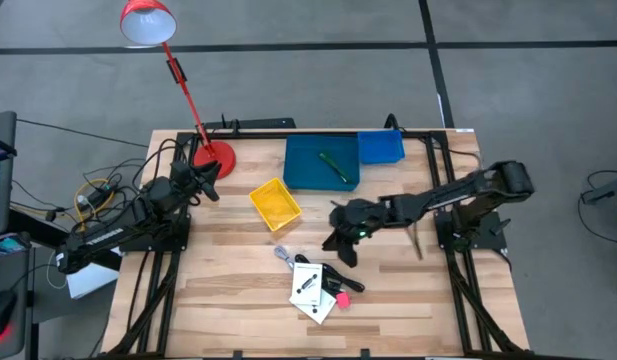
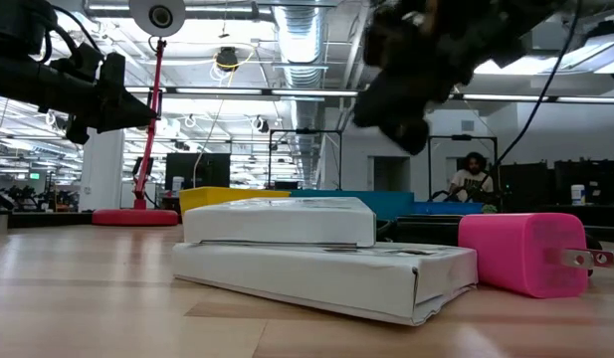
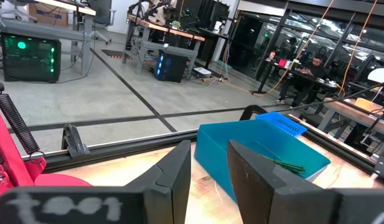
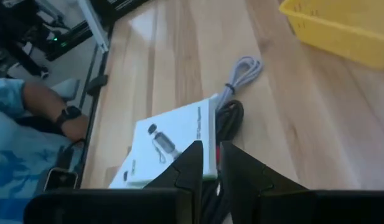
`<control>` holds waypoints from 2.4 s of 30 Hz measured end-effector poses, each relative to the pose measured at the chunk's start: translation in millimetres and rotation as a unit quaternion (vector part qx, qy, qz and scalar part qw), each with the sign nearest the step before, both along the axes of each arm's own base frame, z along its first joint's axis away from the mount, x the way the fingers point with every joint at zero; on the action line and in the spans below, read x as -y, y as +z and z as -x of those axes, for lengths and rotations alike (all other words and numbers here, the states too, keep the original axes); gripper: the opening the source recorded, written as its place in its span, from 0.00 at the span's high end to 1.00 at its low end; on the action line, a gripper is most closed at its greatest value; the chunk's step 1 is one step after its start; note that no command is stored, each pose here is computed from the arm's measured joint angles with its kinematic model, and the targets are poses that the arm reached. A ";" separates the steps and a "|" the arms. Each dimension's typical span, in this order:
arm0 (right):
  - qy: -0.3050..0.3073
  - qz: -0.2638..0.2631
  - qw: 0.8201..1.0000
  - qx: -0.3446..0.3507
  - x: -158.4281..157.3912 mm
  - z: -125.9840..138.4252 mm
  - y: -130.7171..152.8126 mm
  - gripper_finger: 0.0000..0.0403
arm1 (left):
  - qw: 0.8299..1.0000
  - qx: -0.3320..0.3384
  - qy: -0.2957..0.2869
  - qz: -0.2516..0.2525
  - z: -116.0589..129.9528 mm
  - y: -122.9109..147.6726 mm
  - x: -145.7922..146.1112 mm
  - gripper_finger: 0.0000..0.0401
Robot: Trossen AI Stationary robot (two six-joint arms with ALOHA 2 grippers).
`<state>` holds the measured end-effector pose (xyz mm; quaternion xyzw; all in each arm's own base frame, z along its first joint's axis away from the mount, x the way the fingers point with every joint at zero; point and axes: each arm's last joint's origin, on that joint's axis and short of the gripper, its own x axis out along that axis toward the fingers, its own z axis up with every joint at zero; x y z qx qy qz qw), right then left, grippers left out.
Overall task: Pick and place items into bin
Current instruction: Put the top white card reader box into the yellow bin
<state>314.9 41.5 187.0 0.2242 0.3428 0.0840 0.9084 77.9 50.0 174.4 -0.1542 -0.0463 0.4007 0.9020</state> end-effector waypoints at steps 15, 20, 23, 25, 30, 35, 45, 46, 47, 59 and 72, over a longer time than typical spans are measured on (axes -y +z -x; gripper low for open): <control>0.049 0.043 0.991 -0.116 -11.0 -47.7 5.9 0.85 | 1.000 -0.001 0.000 0.000 0.0 -0.1 0.0 0.77; 0.081 0.043 0.986 -0.138 -12.3 -59.3 6.8 0.76 | 1.000 0.000 0.000 0.000 0.0 0.0 0.0 0.77; 0.087 0.045 0.983 -0.156 -10.9 -62.0 4.0 0.70 | 1.000 0.000 0.000 0.000 0.0 0.0 0.0 0.77; 0.100 0.043 0.983 -0.148 -11.0 -64.8 5.5 0.67 | 1.000 0.000 0.000 0.000 0.0 0.0 0.0 0.77; 0.112 0.034 0.981 -0.155 -12.2 -63.1 5.8 0.59 | 1.000 0.000 0.000 0.000 0.0 0.0 0.0 0.77; 0.112 0.035 0.981 -0.155 -12.2 -63.2 5.9 0.55 | 1.000 0.000 0.000 0.000 0.0 0.0 0.0 0.77; 0.104 0.044 0.982 -0.154 -11.6 -63.5 5.7 0.54 | 1.000 0.000 0.000 0.000 0.0 0.0 0.0 0.77; 0.101 0.048 0.982 -0.154 -11.7 -63.5 5.7 0.55 | 1.000 0.000 0.000 0.000 0.0 0.0 0.0 0.77; 0.100 0.050 0.982 -0.154 -11.9 -63.5 5.6 0.55 | 1.000 0.000 0.000 0.000 0.0 0.0 0.0 0.77; 0.102 0.048 0.977 -0.182 -15.1 -67.1 -14.2 0.56 | 1.000 0.000 0.000 0.000 0.0 0.0 0.0 0.77; 0.124 0.010 0.975 -0.184 -12.3 -71.3 -22.9 0.56 | 1.000 0.000 0.000 0.000 0.0 0.0 0.0 0.77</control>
